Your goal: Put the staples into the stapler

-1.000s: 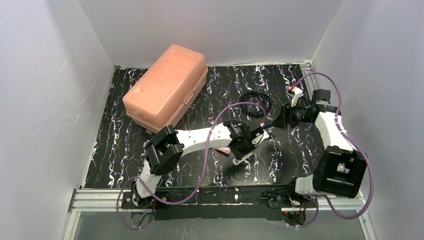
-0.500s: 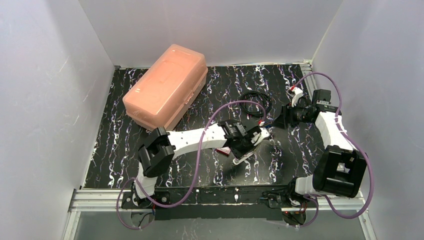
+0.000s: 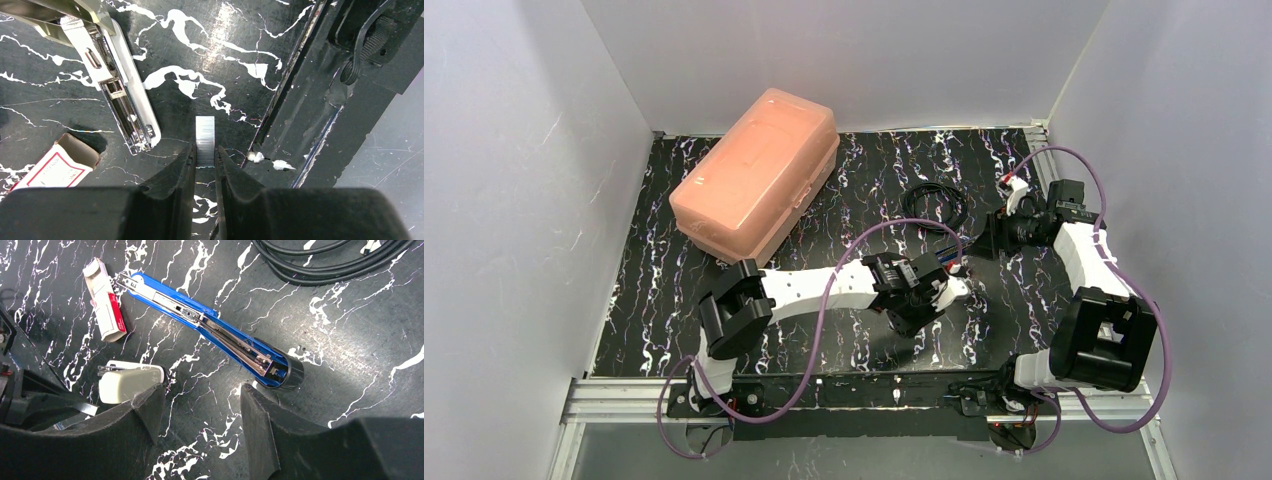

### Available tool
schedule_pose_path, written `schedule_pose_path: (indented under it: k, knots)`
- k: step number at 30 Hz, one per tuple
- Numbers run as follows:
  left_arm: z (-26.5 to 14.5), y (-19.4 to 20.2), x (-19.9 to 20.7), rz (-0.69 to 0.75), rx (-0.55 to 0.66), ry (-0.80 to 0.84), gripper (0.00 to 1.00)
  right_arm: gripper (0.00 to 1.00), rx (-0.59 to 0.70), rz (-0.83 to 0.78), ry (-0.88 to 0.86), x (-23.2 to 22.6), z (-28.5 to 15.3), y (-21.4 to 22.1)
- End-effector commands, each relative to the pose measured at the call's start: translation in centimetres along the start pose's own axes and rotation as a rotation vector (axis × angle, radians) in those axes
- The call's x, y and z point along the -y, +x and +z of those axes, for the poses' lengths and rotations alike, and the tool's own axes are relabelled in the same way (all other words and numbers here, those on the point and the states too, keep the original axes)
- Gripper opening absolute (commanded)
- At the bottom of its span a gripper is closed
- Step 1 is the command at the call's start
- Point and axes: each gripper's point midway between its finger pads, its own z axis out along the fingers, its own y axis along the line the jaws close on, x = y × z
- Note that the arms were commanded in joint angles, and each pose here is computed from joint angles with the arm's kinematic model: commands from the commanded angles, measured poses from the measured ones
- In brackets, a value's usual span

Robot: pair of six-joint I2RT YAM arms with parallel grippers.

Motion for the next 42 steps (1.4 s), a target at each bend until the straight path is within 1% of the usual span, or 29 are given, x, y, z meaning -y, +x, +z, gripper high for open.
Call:
schedule_pose_path:
  k: [1, 8, 16, 42]
  knots:
    - [0.3, 0.1, 0.1, 0.005, -0.017, 0.012, 0.04, 0.64, 0.010, -0.010, -0.016, -0.2, -0.3, -0.2]
    - [1.0, 0.3, -0.7, 0.017, -0.035, -0.015, 0.04, 0.64, 0.013, -0.011, -0.024, -0.3, -0.4, -0.2]
    - [1.6, 0.6, -2.4, -0.021, -0.057, -0.036, 0.03, 0.64, 0.014, -0.011, -0.035, -0.5, -0.4, -0.2]
    - [0.5, 1.2, -5.1, -0.037, -0.046, -0.117, 0.02, 0.64, 0.014, -0.008, -0.039, -0.5, -0.5, -0.1]
